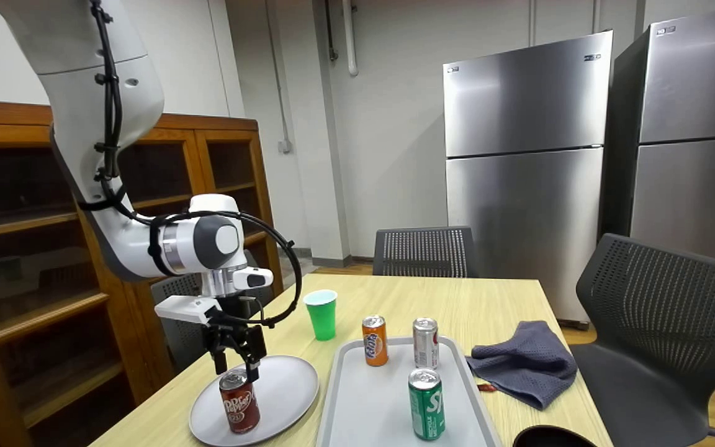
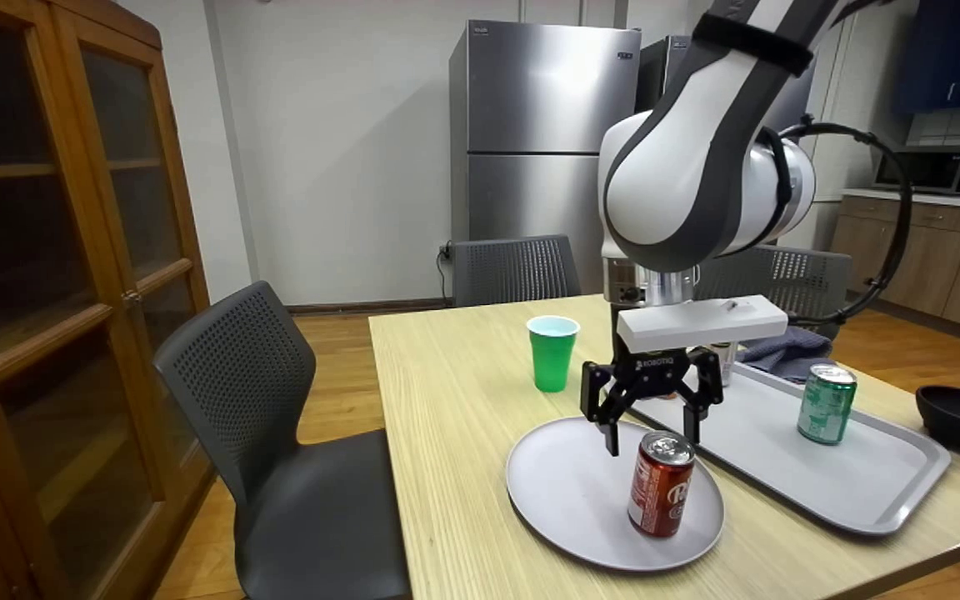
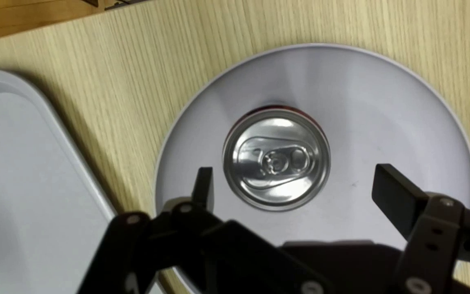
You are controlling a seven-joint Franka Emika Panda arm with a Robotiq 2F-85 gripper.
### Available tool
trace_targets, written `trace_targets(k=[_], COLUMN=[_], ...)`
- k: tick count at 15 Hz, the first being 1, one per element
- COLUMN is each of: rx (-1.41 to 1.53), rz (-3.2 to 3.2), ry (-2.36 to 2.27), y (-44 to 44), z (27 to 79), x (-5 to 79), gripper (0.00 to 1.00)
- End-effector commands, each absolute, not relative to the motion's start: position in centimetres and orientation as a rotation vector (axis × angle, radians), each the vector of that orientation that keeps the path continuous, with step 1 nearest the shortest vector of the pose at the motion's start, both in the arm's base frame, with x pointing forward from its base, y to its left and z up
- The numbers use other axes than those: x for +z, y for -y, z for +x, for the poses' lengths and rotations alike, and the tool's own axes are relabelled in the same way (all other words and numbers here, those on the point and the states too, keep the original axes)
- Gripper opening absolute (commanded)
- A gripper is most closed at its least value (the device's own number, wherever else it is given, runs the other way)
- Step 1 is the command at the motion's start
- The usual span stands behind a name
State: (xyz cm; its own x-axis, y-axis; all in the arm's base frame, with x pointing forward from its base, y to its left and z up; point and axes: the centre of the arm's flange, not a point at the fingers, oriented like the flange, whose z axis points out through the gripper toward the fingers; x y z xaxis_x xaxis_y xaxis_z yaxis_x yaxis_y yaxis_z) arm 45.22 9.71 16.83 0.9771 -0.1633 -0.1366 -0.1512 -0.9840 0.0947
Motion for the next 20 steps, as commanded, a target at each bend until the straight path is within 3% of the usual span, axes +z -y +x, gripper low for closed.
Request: trace_targets(k=[1, 8, 10, 14, 20], rx=[-0.228, -0.252, -0.257, -0.259, -0.205], rz=[3.012, 3.001, 3.001, 2.994, 3.019], ry=[0.295, 0.321, 0.324, 0.333, 0.320], y=[-10.1, -9.9, -9.8, -9.4, -8.4], z=[44.7, 44.5, 44.5, 44.5, 45.9], x=[16.6, 16.0, 15.9, 16.4, 18.9], gripper=[1.00, 1.00, 0.74, 0.42, 0.39])
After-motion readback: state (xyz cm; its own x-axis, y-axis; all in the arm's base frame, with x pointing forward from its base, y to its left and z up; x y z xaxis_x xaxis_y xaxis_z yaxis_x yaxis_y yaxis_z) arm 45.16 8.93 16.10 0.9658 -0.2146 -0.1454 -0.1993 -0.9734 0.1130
